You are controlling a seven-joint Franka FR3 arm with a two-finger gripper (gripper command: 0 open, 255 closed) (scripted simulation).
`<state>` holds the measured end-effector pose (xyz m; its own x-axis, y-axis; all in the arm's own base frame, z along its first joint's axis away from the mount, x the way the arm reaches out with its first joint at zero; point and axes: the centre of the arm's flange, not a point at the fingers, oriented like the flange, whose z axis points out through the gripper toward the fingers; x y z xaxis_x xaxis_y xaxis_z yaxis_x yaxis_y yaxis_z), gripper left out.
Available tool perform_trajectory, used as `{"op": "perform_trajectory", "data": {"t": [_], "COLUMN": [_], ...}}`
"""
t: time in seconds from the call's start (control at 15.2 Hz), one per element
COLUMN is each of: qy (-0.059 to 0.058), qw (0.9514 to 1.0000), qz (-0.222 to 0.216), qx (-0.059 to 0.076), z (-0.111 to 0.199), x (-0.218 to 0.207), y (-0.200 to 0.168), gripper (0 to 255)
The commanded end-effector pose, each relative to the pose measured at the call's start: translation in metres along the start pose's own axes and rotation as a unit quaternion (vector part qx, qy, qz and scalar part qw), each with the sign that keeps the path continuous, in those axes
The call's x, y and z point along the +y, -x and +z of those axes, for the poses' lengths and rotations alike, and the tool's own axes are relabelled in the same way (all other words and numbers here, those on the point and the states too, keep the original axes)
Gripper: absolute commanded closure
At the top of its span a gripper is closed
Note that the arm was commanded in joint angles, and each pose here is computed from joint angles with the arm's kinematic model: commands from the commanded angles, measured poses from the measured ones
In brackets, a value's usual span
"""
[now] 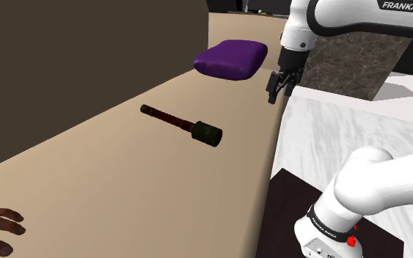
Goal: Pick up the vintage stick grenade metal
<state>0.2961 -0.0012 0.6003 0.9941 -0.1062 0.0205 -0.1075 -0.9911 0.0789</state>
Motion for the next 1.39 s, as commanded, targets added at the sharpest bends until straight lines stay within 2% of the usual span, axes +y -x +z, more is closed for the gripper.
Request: {"op": "perform_trajectory", "data": {"t": [0.0,0.66,1.32], "qy": [0.0,0.009,0.018], "qw": [1.0,0.9977,0.9909], "qz": [0.0,-0.067,-0.133], "qx": [0.0,-0.007,-0.014], "z": [0.0,-0.001,0.001], "x": [0.0,-0.118,-0.243], "y": [0.0,-0.067,-0.118], "gripper": [0,0,0]}}
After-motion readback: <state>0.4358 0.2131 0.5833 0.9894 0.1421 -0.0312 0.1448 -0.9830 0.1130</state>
